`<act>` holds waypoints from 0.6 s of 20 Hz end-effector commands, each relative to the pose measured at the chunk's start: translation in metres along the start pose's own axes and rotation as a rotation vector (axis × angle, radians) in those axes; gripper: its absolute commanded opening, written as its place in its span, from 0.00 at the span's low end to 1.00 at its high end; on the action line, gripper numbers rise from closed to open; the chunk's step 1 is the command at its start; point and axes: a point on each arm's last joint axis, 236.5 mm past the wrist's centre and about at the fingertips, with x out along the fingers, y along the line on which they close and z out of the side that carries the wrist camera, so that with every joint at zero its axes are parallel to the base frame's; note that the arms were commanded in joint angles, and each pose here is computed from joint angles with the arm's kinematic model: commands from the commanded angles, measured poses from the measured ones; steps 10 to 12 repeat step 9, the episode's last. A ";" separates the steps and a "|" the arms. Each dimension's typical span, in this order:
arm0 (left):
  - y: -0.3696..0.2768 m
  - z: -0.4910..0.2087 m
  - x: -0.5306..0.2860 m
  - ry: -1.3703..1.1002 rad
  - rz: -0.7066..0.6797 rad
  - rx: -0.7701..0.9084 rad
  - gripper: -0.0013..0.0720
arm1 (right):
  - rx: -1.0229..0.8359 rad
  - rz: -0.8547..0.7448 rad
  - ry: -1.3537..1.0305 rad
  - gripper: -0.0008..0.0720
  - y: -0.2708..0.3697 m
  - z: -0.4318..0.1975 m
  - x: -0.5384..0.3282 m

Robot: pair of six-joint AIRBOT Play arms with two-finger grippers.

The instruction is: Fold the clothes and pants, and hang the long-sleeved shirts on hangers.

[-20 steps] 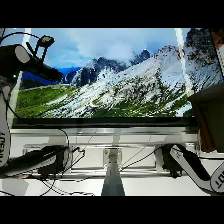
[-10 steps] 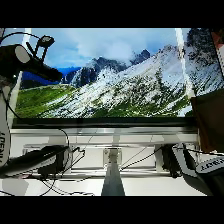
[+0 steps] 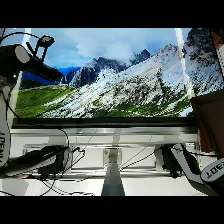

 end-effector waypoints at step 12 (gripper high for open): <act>0.000 0.000 0.000 -0.001 0.001 -0.001 0.17 | -0.951 0.243 -0.028 0.03 0.194 -0.113 -0.011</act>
